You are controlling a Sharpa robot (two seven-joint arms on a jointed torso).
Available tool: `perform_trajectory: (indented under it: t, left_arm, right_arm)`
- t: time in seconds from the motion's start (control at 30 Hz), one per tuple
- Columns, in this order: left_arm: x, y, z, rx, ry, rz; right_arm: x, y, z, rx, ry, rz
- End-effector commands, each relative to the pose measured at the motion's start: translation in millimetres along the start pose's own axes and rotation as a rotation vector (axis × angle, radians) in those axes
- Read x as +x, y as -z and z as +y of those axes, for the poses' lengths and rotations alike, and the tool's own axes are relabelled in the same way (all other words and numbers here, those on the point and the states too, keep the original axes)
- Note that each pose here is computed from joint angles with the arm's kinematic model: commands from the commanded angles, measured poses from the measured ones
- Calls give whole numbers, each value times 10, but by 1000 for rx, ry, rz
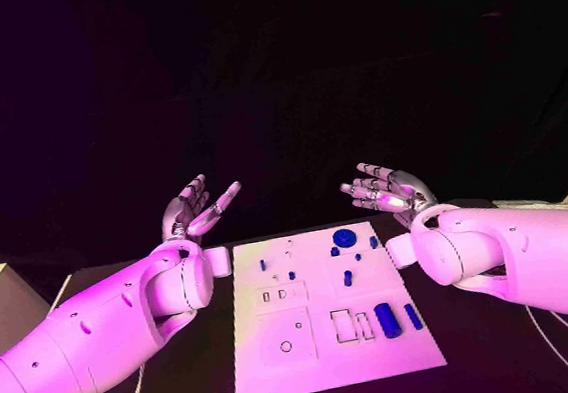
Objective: Assemble the parts on the task board
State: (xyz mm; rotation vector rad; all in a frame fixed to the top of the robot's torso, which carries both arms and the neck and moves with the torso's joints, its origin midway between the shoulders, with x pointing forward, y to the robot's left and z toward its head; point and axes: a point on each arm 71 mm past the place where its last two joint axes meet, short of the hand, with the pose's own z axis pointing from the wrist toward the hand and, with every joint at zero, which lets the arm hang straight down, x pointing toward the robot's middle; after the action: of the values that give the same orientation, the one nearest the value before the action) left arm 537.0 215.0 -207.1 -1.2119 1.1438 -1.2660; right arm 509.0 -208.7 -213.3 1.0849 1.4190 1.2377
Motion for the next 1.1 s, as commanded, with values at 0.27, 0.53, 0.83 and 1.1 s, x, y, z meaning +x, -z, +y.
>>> perform_trajectory:
  t: [0.27, 0.53, 0.83, 1.1]
  left_arm:
    - [-37, 18, -26, 0, 5, 147]
    - [-108, 112, -103, 8, -29, 203]
    - [-129, 260, -288, 35, -44, 267]
    - [-127, 409, -493, 60, -18, 311]
  right_arm:
    - [-158, -92, 117, -143, 336, 143]
    - [-293, -161, 252, -256, 619, 148]
    - [-299, -176, 376, -263, 888, 244]
    - [-294, -174, 513, -298, 1073, 217]
